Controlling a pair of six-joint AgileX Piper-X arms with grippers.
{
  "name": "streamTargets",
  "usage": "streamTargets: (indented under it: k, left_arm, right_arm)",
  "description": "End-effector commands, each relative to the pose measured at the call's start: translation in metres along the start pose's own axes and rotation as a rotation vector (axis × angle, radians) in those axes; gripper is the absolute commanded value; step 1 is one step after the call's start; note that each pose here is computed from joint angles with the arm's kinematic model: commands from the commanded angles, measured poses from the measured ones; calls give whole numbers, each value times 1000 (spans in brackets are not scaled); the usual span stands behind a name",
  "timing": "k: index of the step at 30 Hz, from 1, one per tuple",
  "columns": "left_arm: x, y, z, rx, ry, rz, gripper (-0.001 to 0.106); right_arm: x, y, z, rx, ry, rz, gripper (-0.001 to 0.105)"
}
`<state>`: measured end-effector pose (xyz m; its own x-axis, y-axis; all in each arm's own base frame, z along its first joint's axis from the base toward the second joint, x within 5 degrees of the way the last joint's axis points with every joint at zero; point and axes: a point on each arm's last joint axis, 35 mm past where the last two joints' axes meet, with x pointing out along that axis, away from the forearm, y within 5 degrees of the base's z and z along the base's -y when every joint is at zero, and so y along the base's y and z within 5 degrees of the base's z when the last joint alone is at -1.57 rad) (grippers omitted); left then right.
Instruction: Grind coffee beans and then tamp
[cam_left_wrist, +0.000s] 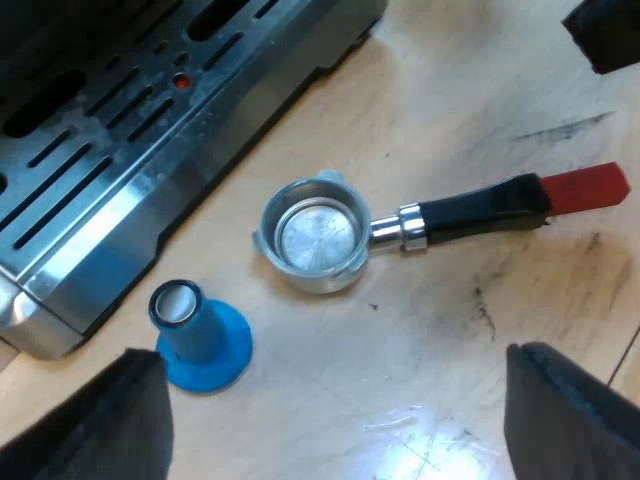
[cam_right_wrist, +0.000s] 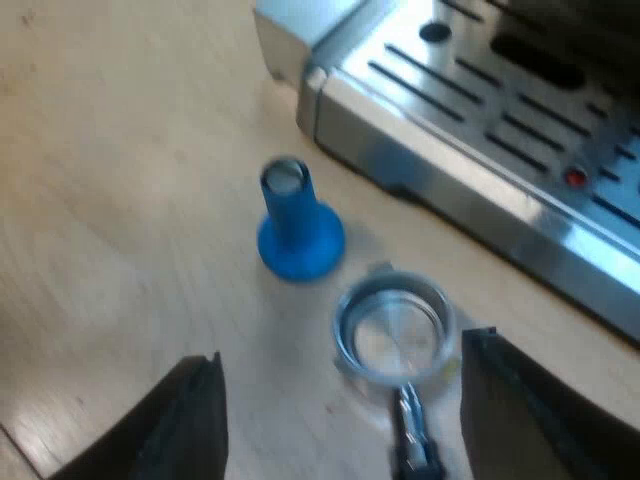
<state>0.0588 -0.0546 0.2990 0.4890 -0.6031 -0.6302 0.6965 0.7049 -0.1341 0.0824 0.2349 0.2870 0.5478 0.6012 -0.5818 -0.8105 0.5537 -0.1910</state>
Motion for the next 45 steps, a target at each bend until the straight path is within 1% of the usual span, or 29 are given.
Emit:
streamTargets:
  k: [1,3,4,8,10,16,17,18,19,21,23,27,28,29,32,33,34,35,37,38,40,42,43,44,45]
  left_arm:
    - [-2,0,2,14,-16,19,69]
    - [-2,0,2,14,-16,23,69]
    - [-2,1,2,14,-19,40,69]
    - [-2,2,2,14,-21,83,69]
    - [-3,3,2,13,-22,105,69]
    - [-3,3,2,13,-22,106,69]
    - [-3,3,2,4,-22,105,69]
    - [-3,3,2,-7,-23,109,69]
    - [-3,3,2,-27,-24,116,69]
    - [-3,4,3,-44,-33,123,69]
    - [-3,4,5,-43,-49,124,69]
    - [-3,3,12,-41,-109,120,69]
    - [0,3,15,-42,-116,119,69]
    - [1,4,16,-44,-114,120,69]
    - [9,5,19,-47,-87,121,69]
    - [14,6,20,-50,-64,123,69]
    - [14,6,20,-50,-64,123,69]
    - [22,7,23,-52,-39,125,69]
    - [28,8,25,-54,-25,126,69]
    - [46,10,33,-58,6,131,69]
    - [62,13,35,-67,50,145,69]
    - [73,15,36,-74,88,149,69]
    - [73,15,36,-74,89,143,69]
    - [79,15,36,-83,105,136,69]
    - [82,16,36,-85,112,145,69]
  right_arm:
    - [6,3,0,-6,-41,-3,54]
    - [13,5,-3,3,-65,-2,54]
    - [21,8,-7,6,-73,-2,54]
    - [37,14,-12,10,-84,-2,54]
    - [44,17,-12,17,-102,-1,54]
    - [56,21,-14,20,-109,-1,54]
    - [58,22,-15,21,-111,-1,54]
    - [72,27,-17,18,-121,-3,54]
    - [75,28,-18,-20,-119,-7,54]
    - [76,28,-18,-28,-119,-20,54]
    - [76,27,-18,-29,-119,-41,54]
    - [76,26,-17,-37,-123,-72,54]
    - [76,25,-18,-36,-120,-105,54]
    - [76,25,-18,-35,-120,-107,54]
    - [76,25,-18,-35,-120,-109,54]
    - [76,25,-18,-35,-120,-109,54]
    - [76,25,-18,-35,-120,-109,54]
    - [76,25,-18,-35,-120,-109,54]
    - [76,25,-18,-35,-120,-109,54]
    - [76,25,-18,-37,-115,-109,54]
    - [75,27,-18,-40,-117,-104,54]
    - [75,28,-18,-43,-116,-101,54]
    - [74,28,-19,-49,-112,-106,53]
    - [75,28,-21,-58,-91,-121,53]
    - [75,28,-21,-58,-91,-121,53]
